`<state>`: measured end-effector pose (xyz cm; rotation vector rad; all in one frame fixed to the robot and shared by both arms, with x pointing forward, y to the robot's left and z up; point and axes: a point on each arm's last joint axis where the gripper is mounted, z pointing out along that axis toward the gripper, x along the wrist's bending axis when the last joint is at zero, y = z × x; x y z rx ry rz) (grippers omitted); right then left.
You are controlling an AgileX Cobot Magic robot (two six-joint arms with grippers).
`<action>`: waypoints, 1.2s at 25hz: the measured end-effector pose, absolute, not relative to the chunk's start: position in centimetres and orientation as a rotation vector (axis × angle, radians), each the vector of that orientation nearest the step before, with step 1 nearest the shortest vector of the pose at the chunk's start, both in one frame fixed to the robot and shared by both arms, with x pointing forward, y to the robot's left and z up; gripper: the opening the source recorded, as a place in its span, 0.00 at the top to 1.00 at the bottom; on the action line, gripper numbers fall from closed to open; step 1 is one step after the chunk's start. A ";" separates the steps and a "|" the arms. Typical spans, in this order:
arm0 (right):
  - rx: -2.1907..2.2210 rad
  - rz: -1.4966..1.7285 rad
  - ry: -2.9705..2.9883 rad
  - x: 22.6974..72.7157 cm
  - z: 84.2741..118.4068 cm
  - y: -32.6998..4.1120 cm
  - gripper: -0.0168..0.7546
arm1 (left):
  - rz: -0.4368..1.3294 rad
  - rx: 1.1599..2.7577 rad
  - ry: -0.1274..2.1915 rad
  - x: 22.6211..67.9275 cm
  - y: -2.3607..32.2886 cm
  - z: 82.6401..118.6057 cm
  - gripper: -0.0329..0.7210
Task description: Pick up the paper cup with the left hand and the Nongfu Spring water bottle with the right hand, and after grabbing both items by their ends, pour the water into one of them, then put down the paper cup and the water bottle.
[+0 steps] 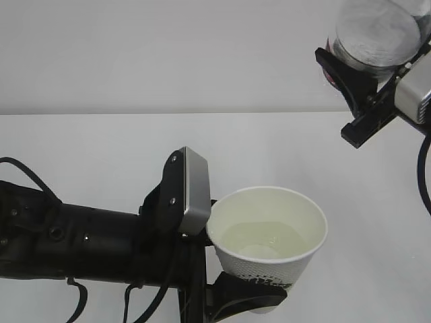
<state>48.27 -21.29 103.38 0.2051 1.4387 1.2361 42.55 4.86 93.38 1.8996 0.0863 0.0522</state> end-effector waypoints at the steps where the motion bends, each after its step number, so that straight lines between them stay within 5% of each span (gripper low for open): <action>1: 0.217 1.247 1.439 48.3 103.4 -21.3 0.38 | 0.052 1.900 0.086 42.6 4.9 93.4 0.30; 30: 0.647 1.325 1.425 49.1 102.5 -22.9 0.38 | 0.052 1.900 0.086 42.6 4.9 93.4 0.30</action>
